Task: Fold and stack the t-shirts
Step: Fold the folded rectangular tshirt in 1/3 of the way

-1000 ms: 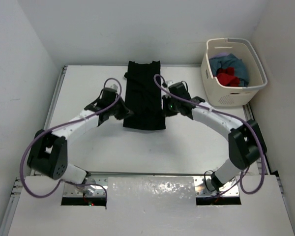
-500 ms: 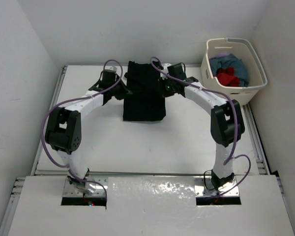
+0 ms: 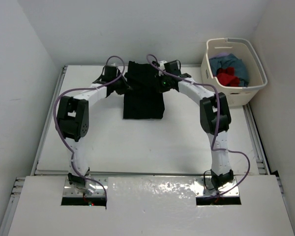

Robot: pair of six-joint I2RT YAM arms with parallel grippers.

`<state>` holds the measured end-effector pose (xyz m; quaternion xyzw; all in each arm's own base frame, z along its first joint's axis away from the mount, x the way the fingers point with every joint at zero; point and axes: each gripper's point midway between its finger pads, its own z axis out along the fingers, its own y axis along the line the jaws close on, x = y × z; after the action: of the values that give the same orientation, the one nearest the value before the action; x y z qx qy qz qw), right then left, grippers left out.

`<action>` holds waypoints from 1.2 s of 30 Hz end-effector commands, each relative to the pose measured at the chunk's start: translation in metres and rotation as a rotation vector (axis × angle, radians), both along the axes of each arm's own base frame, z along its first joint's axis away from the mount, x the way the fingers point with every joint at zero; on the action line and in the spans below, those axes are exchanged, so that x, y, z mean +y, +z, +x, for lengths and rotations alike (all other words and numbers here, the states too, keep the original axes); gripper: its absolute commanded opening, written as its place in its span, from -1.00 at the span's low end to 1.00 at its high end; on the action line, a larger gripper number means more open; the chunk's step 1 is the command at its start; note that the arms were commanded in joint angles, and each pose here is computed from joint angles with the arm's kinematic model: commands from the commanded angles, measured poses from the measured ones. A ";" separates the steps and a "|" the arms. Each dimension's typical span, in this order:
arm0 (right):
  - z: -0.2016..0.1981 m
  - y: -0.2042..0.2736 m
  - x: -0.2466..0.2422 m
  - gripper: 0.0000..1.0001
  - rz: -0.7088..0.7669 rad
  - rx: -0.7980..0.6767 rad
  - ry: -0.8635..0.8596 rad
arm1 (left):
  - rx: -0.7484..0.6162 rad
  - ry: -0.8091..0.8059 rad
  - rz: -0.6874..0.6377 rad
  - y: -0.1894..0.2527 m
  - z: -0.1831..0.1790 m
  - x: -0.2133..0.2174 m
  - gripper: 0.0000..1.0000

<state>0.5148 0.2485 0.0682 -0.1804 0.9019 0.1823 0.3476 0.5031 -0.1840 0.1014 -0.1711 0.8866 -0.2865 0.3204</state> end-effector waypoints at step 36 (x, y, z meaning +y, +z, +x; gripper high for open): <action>0.015 0.066 0.010 0.98 0.169 -0.107 -0.057 | -0.134 -0.051 0.098 0.053 0.021 0.028 0.99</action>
<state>0.5376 0.2494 0.0783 -0.1246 0.8980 0.1987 0.3723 0.5344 -0.1695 0.1077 -0.1197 0.8970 -0.2620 0.3353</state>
